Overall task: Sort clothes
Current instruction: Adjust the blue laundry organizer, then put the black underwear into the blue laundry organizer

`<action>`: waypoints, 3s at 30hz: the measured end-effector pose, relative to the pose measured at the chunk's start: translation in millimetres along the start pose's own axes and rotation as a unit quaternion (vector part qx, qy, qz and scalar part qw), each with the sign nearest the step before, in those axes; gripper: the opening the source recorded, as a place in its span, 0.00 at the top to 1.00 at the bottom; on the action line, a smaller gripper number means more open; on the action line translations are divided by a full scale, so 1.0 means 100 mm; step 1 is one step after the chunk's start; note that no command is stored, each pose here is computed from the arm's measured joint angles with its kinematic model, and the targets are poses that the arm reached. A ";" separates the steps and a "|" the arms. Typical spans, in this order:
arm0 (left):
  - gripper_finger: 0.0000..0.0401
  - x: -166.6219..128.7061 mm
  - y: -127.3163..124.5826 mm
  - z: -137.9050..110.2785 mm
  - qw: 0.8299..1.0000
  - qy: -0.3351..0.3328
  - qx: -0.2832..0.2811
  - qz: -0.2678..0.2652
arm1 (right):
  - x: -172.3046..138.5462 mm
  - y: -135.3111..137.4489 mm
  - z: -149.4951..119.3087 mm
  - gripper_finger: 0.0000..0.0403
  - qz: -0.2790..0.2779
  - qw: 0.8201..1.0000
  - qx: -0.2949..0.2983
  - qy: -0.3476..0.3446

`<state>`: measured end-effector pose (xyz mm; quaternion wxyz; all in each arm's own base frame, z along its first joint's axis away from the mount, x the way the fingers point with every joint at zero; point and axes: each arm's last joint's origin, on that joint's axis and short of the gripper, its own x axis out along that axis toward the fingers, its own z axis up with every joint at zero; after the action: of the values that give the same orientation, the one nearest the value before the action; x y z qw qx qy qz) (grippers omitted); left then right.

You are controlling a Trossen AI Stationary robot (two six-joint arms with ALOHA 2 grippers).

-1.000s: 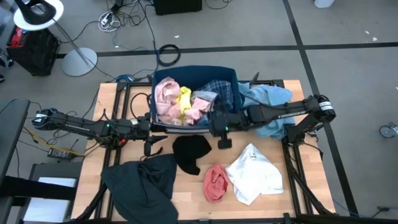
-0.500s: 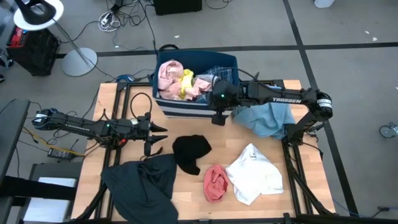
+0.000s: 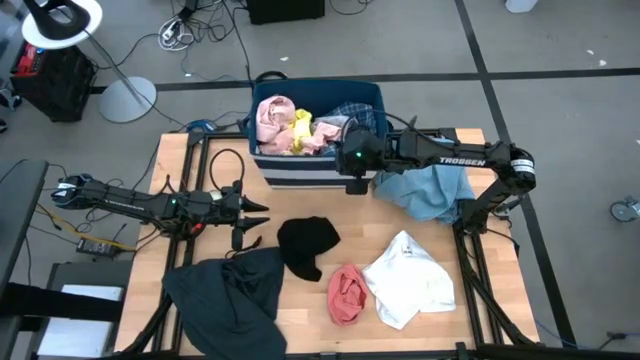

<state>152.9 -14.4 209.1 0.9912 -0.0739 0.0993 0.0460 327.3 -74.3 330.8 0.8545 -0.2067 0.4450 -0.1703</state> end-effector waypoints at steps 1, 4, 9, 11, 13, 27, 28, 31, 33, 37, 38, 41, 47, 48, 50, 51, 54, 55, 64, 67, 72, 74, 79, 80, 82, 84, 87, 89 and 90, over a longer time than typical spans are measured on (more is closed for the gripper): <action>0.64 0.00 0.00 0.00 1.000 0.000 0.000 0.000 | -0.01 0.00 0.00 0.74 0.001 1.000 -0.001 -0.001; 0.64 0.00 0.00 0.00 1.000 0.000 0.000 0.000 | -0.04 0.06 0.02 0.72 0.011 1.000 -0.009 -0.007; 0.64 0.00 0.00 0.00 1.000 0.002 0.001 0.000 | -0.15 0.19 0.07 0.69 0.000 1.000 -0.027 -0.015; 0.64 0.00 0.00 0.00 1.000 0.001 0.001 0.000 | -0.22 0.24 0.10 0.68 -0.014 0.999 -0.033 -0.021; 0.64 0.00 0.00 0.00 1.000 0.001 0.001 0.001 | -0.29 0.27 0.11 0.67 -0.027 0.999 -0.037 -0.027; 0.64 0.00 0.00 0.00 1.000 0.000 0.001 0.002 | -1.19 0.53 0.07 0.65 0.139 0.972 0.121 -0.144; 0.64 0.00 0.00 0.00 1.000 0.000 0.001 0.002 | -1.23 0.58 0.07 0.65 0.158 0.969 0.126 -0.146; 0.64 0.00 0.00 0.00 1.000 0.000 0.000 0.002 | -1.23 0.79 0.01 0.65 0.172 0.969 0.115 -0.136; 0.64 0.00 0.00 0.00 1.000 -0.001 0.000 0.002 | -1.14 0.93 -0.03 0.66 0.162 0.974 0.102 -0.124; 0.64 0.00 0.00 0.00 1.000 -0.001 0.000 0.001 | -0.81 1.25 -0.05 0.66 0.164 0.975 0.092 -0.122; 0.64 0.00 0.00 0.00 1.000 -0.002 0.000 0.001 | -0.71 1.33 -0.04 0.65 0.166 0.973 0.094 -0.128; 0.64 0.00 0.00 0.00 1.000 -0.001 0.000 0.001 | -0.43 1.55 -0.01 0.66 0.168 0.970 0.096 -0.146; 0.64 0.00 0.00 0.00 1.000 -0.001 -0.001 0.001 | 0.03 1.85 0.10 0.66 0.163 0.966 0.104 -0.169; 0.64 0.00 0.00 0.00 1.000 -0.001 -0.001 0.001 | 0.09 1.88 0.11 0.65 0.162 0.966 0.107 -0.171; 0.64 0.00 0.00 0.00 1.000 -0.001 -0.001 0.001 | 0.19 1.94 0.10 0.64 0.162 0.967 0.109 -0.163; 0.64 0.00 0.00 0.00 1.000 -0.001 -0.001 0.001 | 0.23 1.97 0.10 0.63 0.163 0.967 0.114 -0.160; 0.64 0.00 0.00 0.00 1.000 -0.002 -0.001 0.001 | 0.33 2.01 0.08 0.57 0.161 0.969 0.117 -0.148; 0.64 0.00 0.00 0.00 1.000 -0.001 -0.001 0.001 | 0.37 2.02 0.07 0.55 0.160 0.969 0.116 -0.145; 0.64 0.00 0.00 0.00 1.000 -0.002 -0.001 0.001 | 0.89 2.06 0.03 0.26 0.130 0.975 0.100 -0.149; 0.64 0.00 0.00 0.00 1.000 -0.002 -0.001 0.001 | 1.12 2.10 -0.03 0.19 0.125 0.975 0.116 -0.140; 0.64 0.00 0.00 0.00 1.000 -0.002 -0.001 0.001 | 1.39 2.21 -0.14 0.16 0.129 0.974 0.147 -0.117; 0.64 0.00 0.00 0.00 1.000 -0.002 -0.001 0.001 | 1.43 2.26 -0.16 0.19 0.136 0.972 0.153 -0.117; 0.64 0.00 0.00 0.00 1.000 -0.002 -0.001 0.001 | 1.41 2.35 -0.15 0.46 0.149 0.970 0.144 -0.124; 0.64 0.00 0.00 0.00 1.000 -0.002 -0.001 0.001 | 1.39 2.35 -0.15 0.54 0.151 0.971 0.138 -0.126; 0.64 0.00 0.00 0.00 1.000 -0.002 -0.001 0.001 | 1.34 2.35 -0.14 0.71 0.152 0.972 0.126 -0.126; 0.64 0.00 0.00 0.01 1.000 -0.002 -0.001 0.001 | 1.26 2.31 -0.10 0.88 0.152 0.972 0.117 -0.136; 0.64 0.00 0.00 0.00 1.000 -0.002 -0.001 0.001 | 1.09 2.20 0.00 0.95 0.149 0.970 0.109 -0.159; 0.64 0.00 0.00 0.01 1.000 -0.002 -0.001 0.001 | 0.96 2.10 0.05 0.94 0.147 0.968 0.110 -0.170; 0.64 0.00 0.00 0.01 1.000 -0.002 -0.001 0.001 | 0.87 2.04 0.09 0.94 0.146 0.967 0.114 -0.178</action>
<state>152.9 -14.4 209.7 0.9914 -0.0744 0.0969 0.0471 404.1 61.1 171.8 0.9534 -0.0678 0.2891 -0.0536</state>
